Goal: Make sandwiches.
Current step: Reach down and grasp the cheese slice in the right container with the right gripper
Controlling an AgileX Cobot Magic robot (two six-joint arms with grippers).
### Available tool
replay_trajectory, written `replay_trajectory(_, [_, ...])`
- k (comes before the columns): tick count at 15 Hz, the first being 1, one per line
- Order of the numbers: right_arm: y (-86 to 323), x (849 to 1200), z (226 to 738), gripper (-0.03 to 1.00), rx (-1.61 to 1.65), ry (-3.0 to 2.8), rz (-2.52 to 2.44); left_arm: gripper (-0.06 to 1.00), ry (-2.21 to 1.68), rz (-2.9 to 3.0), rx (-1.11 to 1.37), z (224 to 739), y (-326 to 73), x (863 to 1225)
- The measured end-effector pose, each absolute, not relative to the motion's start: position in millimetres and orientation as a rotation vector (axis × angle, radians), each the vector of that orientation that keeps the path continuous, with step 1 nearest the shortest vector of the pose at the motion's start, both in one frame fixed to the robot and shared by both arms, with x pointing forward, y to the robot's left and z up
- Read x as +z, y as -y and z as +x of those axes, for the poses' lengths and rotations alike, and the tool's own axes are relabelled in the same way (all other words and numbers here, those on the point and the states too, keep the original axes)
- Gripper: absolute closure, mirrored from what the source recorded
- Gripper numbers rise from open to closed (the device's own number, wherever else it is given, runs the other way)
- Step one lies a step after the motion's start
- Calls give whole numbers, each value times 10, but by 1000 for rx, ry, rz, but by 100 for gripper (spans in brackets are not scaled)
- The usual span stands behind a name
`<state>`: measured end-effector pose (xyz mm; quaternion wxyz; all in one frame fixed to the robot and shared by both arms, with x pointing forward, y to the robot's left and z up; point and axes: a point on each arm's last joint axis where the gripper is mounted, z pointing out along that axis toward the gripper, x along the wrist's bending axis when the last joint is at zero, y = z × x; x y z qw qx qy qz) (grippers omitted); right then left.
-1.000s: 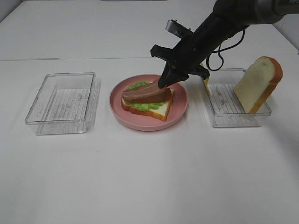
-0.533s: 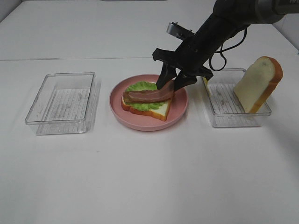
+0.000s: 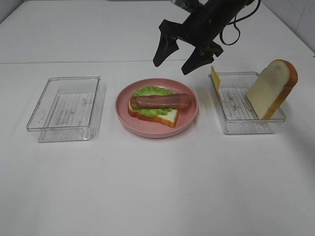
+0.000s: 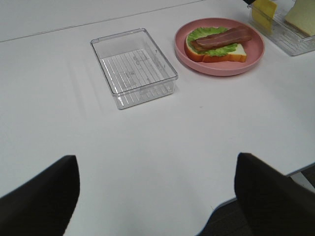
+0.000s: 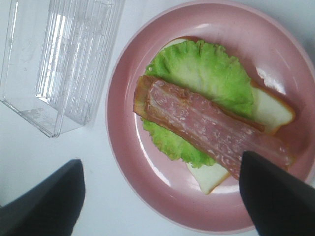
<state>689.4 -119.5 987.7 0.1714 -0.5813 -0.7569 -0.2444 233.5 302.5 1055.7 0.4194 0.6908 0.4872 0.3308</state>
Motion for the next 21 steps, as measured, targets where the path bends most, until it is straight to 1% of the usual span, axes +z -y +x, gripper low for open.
replay_trajectory(3, [1307,10103,6962,22,-621,2302,-1727,15,-1222,1732,829,2335,-3025,10557])
replay_trajectory(7, [1523,10118,7038,22,-433,2480,-1907,15,-1222,1732,829,2335,-3025,10557])
replay_trajectory(11, [1625,9882,7111,22,-254,2525,-2001,15,-1222,1732,829,2335,-3025,10557])
replay_trajectory(15, [1621,9670,7146,22,-190,2505,-2001,15,-1222,1732,829,2335,-3025,10557])
replay_trajectory(21, [1642,9593,7186,26,-198,2486,-2038,15,-1222,1732,829,2335,-3025,10557])
